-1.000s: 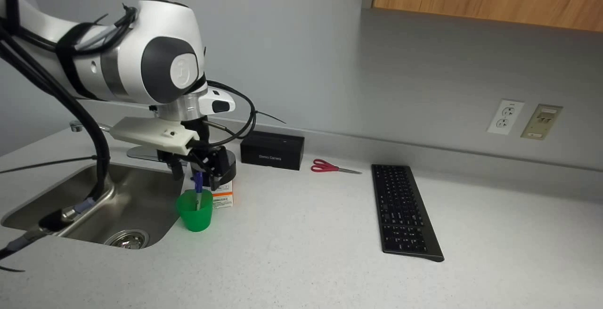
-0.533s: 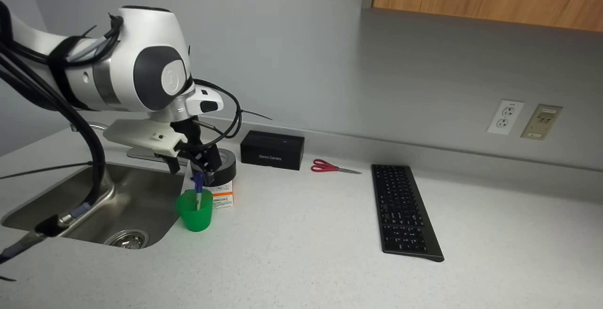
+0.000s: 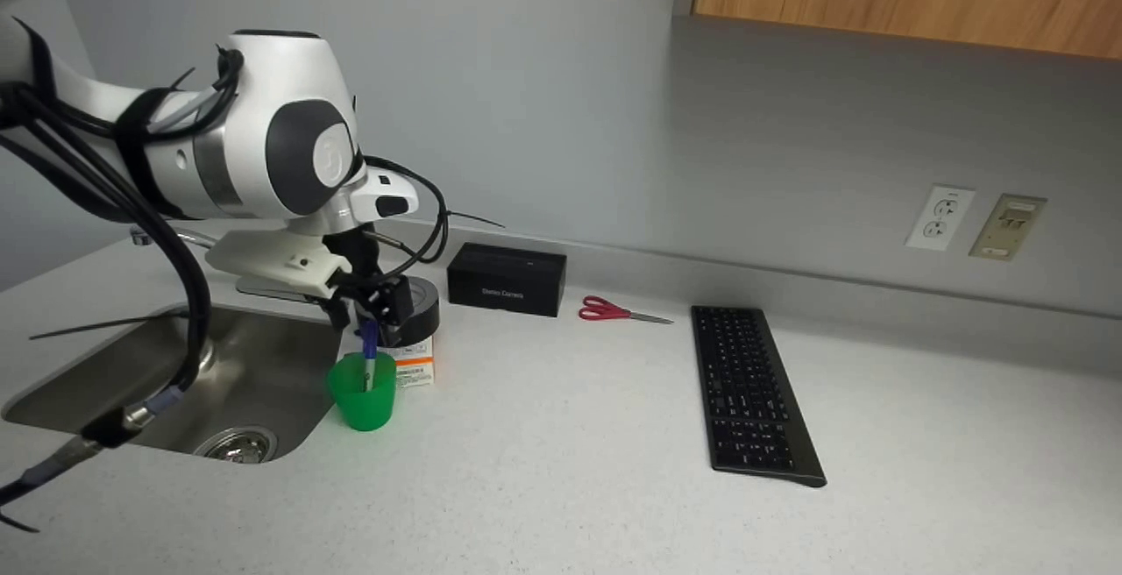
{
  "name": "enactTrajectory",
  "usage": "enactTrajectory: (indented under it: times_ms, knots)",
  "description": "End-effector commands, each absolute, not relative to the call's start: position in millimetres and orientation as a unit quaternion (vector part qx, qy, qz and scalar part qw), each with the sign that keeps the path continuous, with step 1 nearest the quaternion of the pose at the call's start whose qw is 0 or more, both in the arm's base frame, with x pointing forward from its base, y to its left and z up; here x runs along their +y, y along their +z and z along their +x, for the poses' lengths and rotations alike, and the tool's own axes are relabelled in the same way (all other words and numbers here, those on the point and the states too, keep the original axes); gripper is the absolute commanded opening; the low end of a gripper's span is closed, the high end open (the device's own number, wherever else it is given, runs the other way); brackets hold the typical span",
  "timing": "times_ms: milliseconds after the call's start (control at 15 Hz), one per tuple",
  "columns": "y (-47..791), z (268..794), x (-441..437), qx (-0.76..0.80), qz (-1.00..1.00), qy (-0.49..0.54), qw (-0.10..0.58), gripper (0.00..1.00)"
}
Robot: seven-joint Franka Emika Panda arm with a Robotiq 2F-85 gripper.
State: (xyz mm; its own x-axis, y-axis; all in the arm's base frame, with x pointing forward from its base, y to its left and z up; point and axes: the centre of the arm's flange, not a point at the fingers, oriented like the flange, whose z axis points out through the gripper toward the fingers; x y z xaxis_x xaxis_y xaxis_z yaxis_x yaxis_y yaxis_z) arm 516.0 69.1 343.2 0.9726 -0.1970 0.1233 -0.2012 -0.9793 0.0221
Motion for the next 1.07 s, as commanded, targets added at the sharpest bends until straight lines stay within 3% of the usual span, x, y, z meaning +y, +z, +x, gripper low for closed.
enactTrajectory:
  times_ms: [0,400,467,1000]
  knots:
    - [336,526,77,-0.11,0.991,0.069,0.021,0.49]
    - [350,513,73,-0.11,0.991,0.074,0.022,0.03]
    - [356,510,71,-0.114,0.99,0.078,0.022,0.0]
    - [460,476,22,-0.175,0.975,0.133,-0.009,0.04]
